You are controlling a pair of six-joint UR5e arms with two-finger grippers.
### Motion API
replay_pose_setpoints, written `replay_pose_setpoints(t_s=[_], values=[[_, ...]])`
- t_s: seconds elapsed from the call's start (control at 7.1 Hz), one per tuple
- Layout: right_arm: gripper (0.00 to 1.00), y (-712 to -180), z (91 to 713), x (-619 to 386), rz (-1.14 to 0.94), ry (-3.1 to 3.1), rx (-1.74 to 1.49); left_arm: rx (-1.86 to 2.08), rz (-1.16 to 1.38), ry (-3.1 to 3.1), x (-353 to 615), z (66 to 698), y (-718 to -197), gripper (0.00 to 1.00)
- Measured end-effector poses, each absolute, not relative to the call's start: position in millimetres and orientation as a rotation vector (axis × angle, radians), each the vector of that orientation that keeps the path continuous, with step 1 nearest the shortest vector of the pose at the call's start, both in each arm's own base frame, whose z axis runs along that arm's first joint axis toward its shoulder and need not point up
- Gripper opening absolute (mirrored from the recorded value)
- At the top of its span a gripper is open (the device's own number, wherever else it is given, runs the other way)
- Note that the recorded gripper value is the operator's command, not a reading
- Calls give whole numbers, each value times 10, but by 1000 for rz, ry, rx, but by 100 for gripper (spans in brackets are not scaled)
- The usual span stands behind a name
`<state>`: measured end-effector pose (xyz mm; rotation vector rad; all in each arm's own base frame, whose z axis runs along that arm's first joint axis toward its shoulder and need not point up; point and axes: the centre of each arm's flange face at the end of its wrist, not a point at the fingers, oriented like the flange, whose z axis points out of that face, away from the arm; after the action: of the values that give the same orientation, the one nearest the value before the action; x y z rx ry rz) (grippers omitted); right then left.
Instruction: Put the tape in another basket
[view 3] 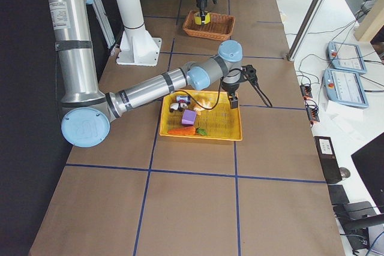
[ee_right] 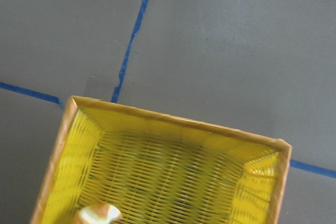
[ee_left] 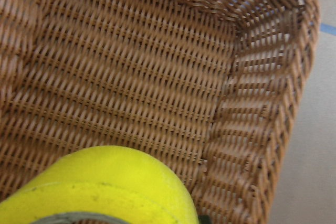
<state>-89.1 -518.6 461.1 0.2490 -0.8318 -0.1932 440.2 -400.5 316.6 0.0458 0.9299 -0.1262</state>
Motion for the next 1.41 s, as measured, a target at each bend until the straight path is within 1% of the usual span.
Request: replay_pose_setpoints(t_s=[0.14, 0.28, 0.85, 1.27, 1.41], values=[[100, -5148, 4723, -732, -201, -828, 249, 54, -105, 911, 4413, 3189, -4014, 77], [100, -5120, 4789, -636, -203, -831, 248, 58, -98, 905, 4418, 3193, -4027, 100], [100, -5005, 5073, -366, -235, -814, 251, 49, -122, 890, 4204, 3104, -4173, 100], [100, -4920, 5393, 57, -290, -774, 222, 58, -15, 854, 3347, 2946, -4482, 100], [100, -4891, 5546, 271, -301, -763, 199, 71, 25, 836, 2993, 3024, -4570, 100]])
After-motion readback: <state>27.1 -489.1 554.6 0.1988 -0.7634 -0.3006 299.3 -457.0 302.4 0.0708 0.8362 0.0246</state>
